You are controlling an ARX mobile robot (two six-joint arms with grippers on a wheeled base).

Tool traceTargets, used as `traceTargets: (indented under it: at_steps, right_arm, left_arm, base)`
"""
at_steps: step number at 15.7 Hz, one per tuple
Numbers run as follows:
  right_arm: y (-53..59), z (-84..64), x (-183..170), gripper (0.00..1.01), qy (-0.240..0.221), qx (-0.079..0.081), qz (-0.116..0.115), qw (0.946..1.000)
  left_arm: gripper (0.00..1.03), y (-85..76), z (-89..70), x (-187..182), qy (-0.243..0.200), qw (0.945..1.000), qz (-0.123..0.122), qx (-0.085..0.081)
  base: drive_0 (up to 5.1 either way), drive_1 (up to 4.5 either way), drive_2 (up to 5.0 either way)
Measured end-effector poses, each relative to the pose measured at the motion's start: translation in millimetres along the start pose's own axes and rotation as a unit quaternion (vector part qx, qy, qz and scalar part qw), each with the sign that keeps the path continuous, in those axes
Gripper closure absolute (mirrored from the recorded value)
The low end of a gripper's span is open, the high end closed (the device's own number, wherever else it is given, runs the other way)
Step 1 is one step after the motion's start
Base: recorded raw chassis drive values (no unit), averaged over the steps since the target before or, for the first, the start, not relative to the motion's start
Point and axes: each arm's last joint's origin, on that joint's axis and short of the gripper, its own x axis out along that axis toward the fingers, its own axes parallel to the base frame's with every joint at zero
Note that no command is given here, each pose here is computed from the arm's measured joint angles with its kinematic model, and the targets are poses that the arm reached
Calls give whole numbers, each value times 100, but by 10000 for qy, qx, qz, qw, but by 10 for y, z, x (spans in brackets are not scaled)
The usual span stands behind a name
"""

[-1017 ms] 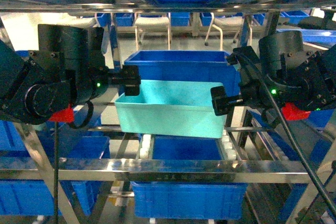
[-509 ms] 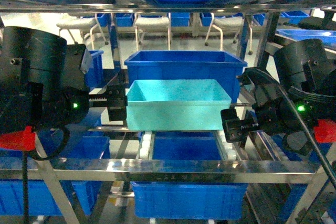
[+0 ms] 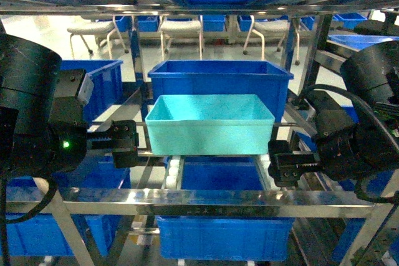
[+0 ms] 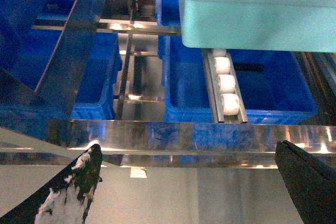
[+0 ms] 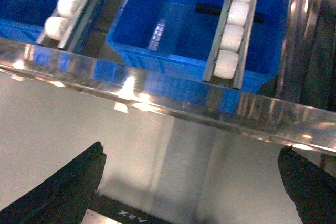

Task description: Organize blue bins on left shelf correctly

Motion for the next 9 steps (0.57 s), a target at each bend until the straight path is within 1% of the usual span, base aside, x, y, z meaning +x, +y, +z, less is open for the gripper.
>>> traceTargets:
  at_steps: [1,2,4,5,6,7,8,9]
  right_arm:
    - [21,-14,-13,3,28,50,90,9999]
    - [45,4,-57,3,-9,173,216,9996]
    - [54,34,-78,3,-77,272,241,9993]
    - [62,33,-53,4,-347,206,156,9991]
    - [37,-40,3,15,-1657,-155,-584,9843]
    - [-15,-334,-118,27,-2362,-280,-1266,9630]
    - [-138,-603,-369,42,-2849,-213,-1682,9434]
    - [-169,-585,-640,53,-3460,-172,-1738,9218]
  left_arm:
    - [5,-4,4,-4,-9,10000,-4,4]
    - [5,-6,10,-7,-33,10000,5,5]
    - [5,-22,3,-9,-18,10000,-12,22]
    - [6,-22,10,-5,-183,9998,-5,57]
    - [16,24,-76,23,-1186,9928,66,153]
    - [28,143,-317,-111,-1570,9869,66,373]
    - [41,278,-481,-305,-1820,9823,135,426]
    - [54,358,-387,-537,-2379,9705,149,353]
  base:
    - [0,0,0]
    - [0,0,0]
    - [0,0,0]
    - [0,0,0]
    - [0,0,0]
    - [0,0,0]
    - [0,0,0]
    - [0,0,0]
